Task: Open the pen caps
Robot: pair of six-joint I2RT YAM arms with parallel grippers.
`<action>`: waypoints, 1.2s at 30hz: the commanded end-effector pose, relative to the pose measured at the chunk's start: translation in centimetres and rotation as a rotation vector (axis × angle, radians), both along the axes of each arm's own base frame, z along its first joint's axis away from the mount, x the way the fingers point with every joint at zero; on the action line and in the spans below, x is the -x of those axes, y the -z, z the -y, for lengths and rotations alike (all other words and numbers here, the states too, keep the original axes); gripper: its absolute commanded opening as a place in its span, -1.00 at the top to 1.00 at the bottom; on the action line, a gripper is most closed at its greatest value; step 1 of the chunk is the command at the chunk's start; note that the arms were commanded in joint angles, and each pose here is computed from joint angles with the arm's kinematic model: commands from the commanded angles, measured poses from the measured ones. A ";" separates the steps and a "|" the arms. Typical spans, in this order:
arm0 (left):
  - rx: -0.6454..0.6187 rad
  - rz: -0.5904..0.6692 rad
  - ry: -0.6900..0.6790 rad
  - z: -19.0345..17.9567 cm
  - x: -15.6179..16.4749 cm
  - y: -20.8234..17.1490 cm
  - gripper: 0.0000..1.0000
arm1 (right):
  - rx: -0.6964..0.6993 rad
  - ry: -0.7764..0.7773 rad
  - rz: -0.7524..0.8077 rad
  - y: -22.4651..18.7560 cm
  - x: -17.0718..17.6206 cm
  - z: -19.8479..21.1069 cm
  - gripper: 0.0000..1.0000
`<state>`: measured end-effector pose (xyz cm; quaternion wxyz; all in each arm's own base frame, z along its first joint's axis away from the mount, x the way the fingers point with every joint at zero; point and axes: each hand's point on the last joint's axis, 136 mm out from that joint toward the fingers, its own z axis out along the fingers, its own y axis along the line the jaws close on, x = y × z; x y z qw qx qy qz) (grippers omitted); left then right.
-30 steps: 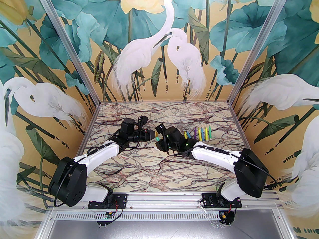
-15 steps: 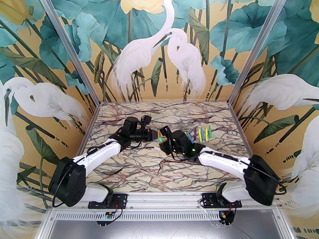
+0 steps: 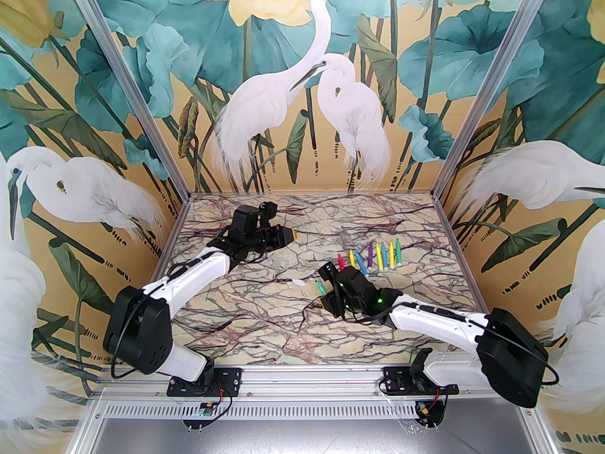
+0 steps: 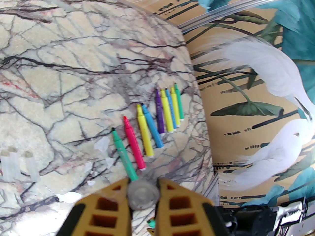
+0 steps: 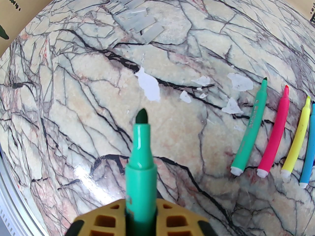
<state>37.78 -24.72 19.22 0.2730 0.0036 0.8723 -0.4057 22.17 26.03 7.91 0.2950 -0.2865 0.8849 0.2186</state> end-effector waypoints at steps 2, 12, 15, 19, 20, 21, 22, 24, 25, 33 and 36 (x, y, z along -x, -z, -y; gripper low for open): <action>-0.252 -0.115 -0.011 -1.4 0.1 6.3 1.00 | 0.020 0.119 -0.019 0.5 -2.8 0.6 1.00; -0.449 -0.243 0.030 -1.4 0.8 13.5 1.00 | 0.049 0.324 -0.106 2.0 -8.9 0.8 0.99; -0.495 -0.271 0.025 -1.9 0.6 15.3 1.00 | 0.064 0.353 -0.139 3.0 -9.9 0.9 0.92; -0.525 -0.289 0.021 -2.1 0.5 16.4 1.00 | 0.078 0.355 -0.170 4.3 -10.5 0.6 0.82; -0.534 -0.291 0.020 -2.3 0.5 16.6 1.00 | 0.085 0.354 -0.176 4.6 -10.6 0.5 0.79; -0.539 -0.293 0.020 -2.3 0.5 16.7 1.00 | 0.092 0.355 -0.181 4.8 -10.7 0.4 0.78; -0.545 -0.297 0.022 -2.4 0.5 16.9 1.00 | 0.101 0.357 -0.186 5.0 -10.8 0.4 0.76; -0.549 -0.302 0.032 -2.3 0.5 17.1 1.00 | 0.112 0.364 -0.192 5.3 -11.1 0.4 0.72; -0.552 -0.303 0.034 -2.3 0.5 17.1 0.99 | 0.115 0.366 -0.196 5.5 -11.2 0.4 0.71; -0.561 -0.305 0.051 -2.4 0.8 17.5 0.71 | 0.128 0.383 -0.213 5.8 -11.6 0.9 0.47; -0.563 -0.301 0.054 -2.4 0.9 17.4 0.61 | 0.133 0.377 -0.211 5.7 -11.6 0.9 0.42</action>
